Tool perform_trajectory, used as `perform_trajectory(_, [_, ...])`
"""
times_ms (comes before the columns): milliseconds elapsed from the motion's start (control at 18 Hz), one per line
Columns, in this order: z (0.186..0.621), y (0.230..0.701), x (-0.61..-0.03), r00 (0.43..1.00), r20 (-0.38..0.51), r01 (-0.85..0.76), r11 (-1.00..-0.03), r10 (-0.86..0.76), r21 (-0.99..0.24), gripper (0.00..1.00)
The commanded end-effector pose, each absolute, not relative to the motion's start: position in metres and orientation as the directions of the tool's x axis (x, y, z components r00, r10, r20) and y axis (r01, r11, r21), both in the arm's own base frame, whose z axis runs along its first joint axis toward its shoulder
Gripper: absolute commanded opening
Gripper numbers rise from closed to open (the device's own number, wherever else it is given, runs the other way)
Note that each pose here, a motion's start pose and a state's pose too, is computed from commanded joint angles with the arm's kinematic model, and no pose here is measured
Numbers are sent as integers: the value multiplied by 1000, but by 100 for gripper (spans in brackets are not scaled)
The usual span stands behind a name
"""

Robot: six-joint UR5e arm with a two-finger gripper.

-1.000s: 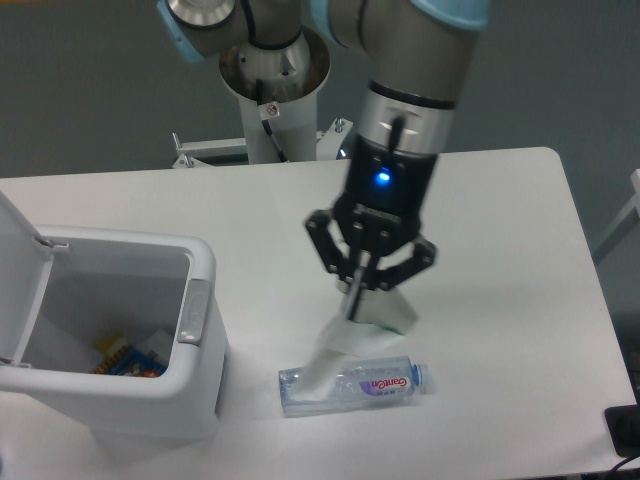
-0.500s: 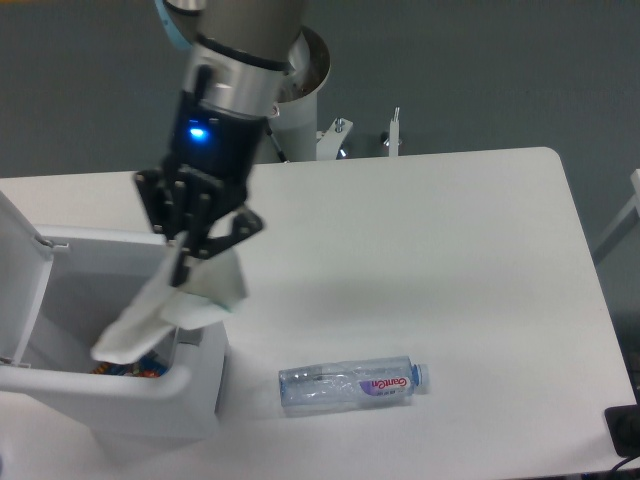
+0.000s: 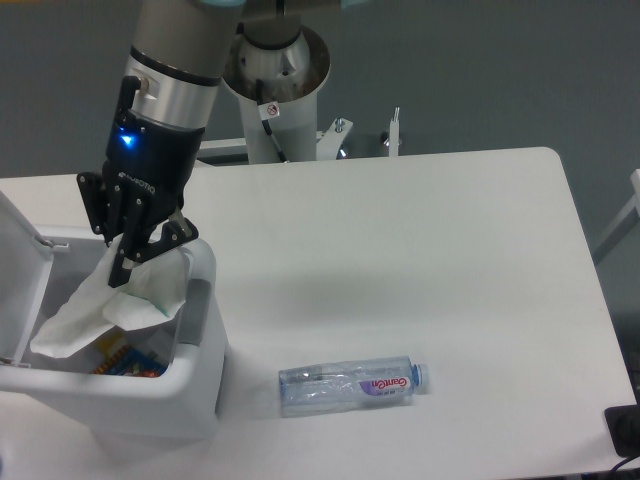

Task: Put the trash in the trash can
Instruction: 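Open the gripper to drop the paper packet into the bin, then move the open gripper back over the clear water bottle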

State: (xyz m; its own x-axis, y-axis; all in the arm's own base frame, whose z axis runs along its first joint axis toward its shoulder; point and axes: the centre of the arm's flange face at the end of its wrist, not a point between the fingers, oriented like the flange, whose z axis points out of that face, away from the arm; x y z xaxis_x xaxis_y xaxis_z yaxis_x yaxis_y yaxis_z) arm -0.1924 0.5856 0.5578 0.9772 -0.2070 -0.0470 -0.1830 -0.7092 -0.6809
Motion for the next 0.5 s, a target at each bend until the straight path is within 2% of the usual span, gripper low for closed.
perform_trajectory(167, [559,588,-194,974,-60,-199,-704,-218,-682,73])
perform_trajectory(278, [561,590,-207,975,-77,-203,-696,-207,-689,81])
perform_trajectory(389, [563,591,-237,981,-93,-184,-691,-168,-699,97])
perform_trajectory(500, [554,585,-280,990,-86,-139,-706,-111,-695,100])
